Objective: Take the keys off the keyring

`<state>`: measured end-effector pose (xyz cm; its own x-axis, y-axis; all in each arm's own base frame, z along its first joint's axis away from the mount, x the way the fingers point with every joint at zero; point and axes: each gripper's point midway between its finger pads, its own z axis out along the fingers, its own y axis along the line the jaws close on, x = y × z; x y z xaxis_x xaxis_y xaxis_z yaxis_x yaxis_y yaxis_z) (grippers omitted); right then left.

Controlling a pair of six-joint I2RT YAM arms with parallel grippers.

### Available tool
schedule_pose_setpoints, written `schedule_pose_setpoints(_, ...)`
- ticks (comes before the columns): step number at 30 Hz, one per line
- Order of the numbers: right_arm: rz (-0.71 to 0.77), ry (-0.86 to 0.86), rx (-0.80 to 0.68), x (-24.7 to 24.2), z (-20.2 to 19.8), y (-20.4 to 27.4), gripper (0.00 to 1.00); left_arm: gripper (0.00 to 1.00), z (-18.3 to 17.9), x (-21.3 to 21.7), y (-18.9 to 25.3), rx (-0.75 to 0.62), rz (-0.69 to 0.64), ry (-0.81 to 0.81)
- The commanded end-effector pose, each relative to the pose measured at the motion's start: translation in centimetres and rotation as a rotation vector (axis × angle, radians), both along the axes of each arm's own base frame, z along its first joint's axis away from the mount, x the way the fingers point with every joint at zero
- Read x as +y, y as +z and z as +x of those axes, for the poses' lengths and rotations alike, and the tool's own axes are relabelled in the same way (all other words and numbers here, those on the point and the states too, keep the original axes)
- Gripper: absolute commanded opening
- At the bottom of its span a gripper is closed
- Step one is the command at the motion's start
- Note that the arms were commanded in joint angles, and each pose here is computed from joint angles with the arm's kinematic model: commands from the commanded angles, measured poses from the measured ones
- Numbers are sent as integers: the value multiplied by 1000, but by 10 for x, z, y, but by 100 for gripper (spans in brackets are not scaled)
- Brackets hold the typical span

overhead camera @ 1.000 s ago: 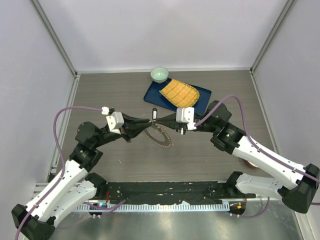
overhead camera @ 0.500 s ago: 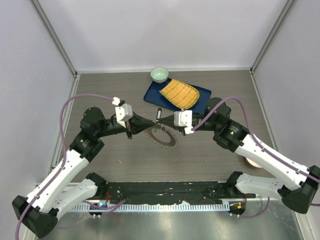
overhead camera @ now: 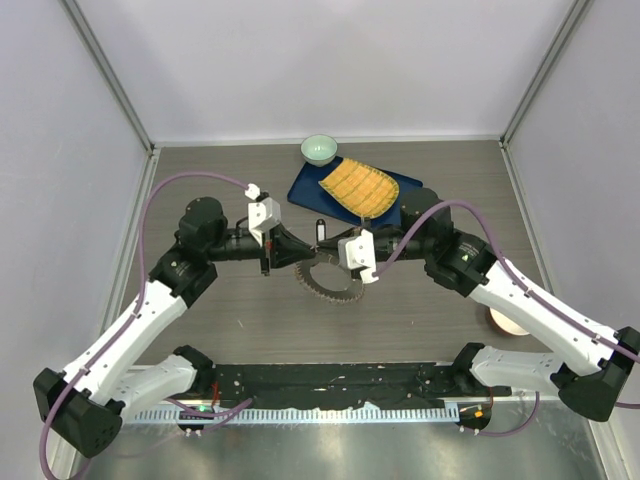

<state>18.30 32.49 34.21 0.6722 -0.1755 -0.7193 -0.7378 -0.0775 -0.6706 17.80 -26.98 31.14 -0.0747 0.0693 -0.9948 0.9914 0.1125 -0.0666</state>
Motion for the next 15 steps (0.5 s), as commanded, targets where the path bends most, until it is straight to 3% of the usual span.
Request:
schedule_pose_setpoints(1, 54, 35, -189, 10, 6, 32, 1, 0, -29, -9, 30, -23, -79, -164)
schedule_pose_setpoints(15, 34, -2, -325, 18, 25, 28, 8, 0, -35, -15, 32, 51, -143, -200)
